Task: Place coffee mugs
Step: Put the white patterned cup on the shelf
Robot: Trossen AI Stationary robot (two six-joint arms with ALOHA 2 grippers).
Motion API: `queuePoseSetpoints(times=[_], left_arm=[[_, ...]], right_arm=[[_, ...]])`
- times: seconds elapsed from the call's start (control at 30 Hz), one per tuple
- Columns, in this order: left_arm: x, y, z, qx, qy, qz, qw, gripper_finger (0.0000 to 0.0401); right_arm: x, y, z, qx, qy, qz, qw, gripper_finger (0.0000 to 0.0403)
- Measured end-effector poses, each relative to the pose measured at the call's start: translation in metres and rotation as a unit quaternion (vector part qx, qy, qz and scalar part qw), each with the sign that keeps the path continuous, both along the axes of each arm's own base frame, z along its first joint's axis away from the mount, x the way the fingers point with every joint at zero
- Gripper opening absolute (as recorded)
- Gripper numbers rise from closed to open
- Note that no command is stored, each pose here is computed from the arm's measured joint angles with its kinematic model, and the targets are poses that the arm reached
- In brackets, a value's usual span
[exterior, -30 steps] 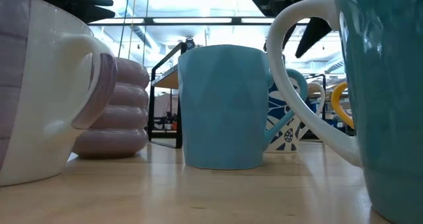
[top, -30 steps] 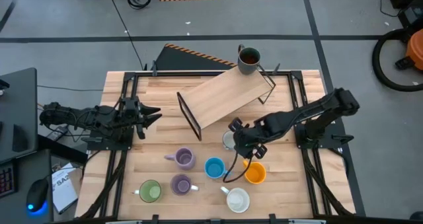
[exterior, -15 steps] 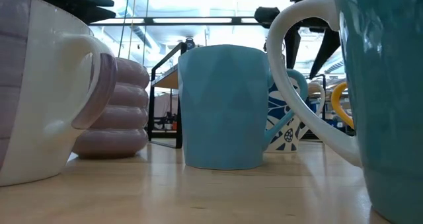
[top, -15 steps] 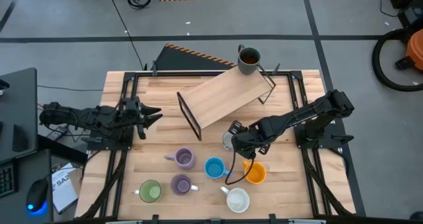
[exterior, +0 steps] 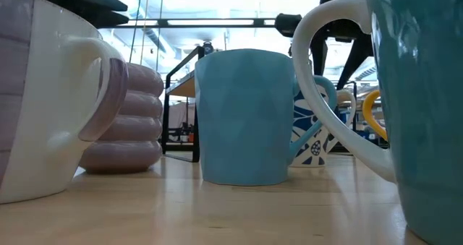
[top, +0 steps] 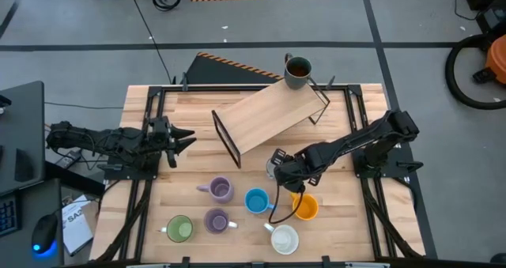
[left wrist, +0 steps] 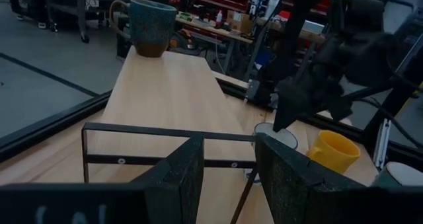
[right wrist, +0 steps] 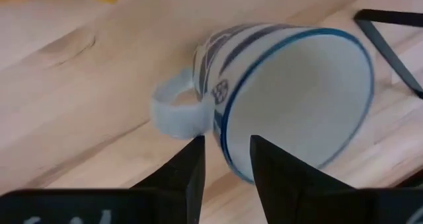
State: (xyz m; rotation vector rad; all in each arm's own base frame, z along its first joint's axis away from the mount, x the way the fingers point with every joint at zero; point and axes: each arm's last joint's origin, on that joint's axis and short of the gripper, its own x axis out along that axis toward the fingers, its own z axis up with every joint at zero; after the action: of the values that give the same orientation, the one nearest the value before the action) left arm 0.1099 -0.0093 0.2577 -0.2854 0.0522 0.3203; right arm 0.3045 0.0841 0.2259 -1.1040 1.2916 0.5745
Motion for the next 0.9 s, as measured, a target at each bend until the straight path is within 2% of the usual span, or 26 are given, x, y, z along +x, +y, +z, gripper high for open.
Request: queuePoseSetpoints(times=[0.23,0.5,0.6,0.9], left_arm=[[0.0000,0.0000,0.0004,-0.001,-0.002,0.000,1.000,0.0142],[0.0000,-0.0001,0.0005,-0.003,-0.004,-0.001,1.000,0.0142],[0.0000,-0.0001,0.0007,-0.002,-0.004,-0.001,1.000,0.0142],[0.0001,-0.0001,0.0010,-0.004,-0.006,-0.001,1.000,0.0142]], right_arm=[[0.0019,0.0021,-0.0042,0.013,0.007,0.002,1.000,0.0099],[0.0003,0.0036,-0.0049,0.055,0.017,-0.028,0.998,0.0042],[-0.0011,0.0032,-0.0050,0.055,0.024,-0.029,0.998,0.0024],[-0.0045,-0.0003,-0.0014,0.055,0.030,-0.057,0.996,0.0034]])
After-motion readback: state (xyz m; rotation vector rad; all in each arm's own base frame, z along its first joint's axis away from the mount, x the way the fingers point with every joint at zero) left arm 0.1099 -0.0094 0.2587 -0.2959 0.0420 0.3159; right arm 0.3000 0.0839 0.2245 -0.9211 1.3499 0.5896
